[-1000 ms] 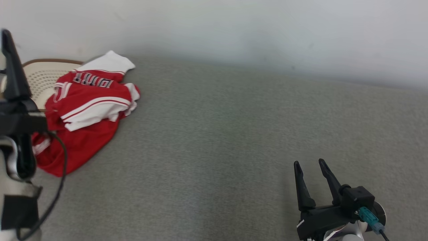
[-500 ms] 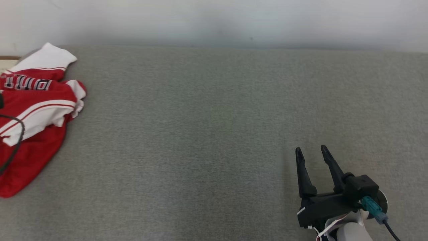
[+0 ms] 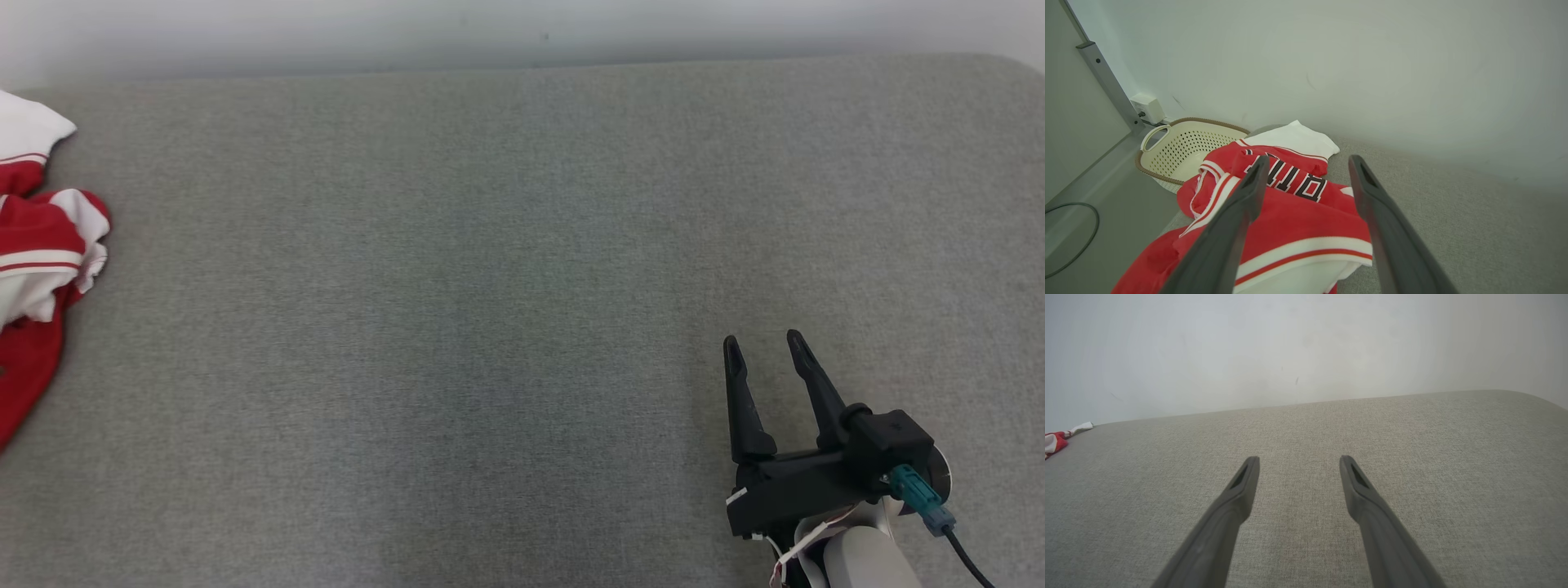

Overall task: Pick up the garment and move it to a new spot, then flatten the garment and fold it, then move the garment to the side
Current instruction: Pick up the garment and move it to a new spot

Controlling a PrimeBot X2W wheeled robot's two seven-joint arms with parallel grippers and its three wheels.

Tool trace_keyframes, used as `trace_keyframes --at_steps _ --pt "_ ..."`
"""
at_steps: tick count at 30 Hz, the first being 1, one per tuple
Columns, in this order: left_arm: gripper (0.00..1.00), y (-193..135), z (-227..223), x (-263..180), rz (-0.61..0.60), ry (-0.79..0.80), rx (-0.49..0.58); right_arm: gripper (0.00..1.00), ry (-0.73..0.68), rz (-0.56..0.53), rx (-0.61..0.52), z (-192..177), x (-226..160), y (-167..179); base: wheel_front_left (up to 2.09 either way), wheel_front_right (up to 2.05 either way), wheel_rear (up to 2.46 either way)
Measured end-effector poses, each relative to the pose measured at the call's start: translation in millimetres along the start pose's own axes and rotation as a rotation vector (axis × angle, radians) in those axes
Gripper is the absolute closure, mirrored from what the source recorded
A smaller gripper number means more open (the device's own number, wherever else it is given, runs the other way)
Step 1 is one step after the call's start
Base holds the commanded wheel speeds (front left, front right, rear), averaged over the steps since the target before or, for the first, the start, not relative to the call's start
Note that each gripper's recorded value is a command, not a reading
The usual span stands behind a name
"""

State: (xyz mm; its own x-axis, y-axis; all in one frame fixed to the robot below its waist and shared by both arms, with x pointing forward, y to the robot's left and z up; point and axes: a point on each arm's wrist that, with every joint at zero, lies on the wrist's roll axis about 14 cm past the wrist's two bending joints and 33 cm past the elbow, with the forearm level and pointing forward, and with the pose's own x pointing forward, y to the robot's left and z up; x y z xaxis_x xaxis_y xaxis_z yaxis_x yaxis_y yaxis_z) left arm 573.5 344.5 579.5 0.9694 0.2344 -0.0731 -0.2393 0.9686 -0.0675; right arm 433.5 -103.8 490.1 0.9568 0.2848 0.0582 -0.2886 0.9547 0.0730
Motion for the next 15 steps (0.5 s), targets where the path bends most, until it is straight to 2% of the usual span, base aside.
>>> trace_keyframes --at_steps 5,15 --pt "0.0 6.1 -49.6 3.6 0.024 0.183 0.008 0.0 0.012 -0.025 -0.003 -4.4 -2.4 -9.0 0.0 0.0 0.0" --pt "0.0 8.3 -93.5 10.0 0.04 0.344 0.015 0.0 0.027 -0.067 -0.011 -9.6 -7.3 -24.3 0.0 0.0 0.0"
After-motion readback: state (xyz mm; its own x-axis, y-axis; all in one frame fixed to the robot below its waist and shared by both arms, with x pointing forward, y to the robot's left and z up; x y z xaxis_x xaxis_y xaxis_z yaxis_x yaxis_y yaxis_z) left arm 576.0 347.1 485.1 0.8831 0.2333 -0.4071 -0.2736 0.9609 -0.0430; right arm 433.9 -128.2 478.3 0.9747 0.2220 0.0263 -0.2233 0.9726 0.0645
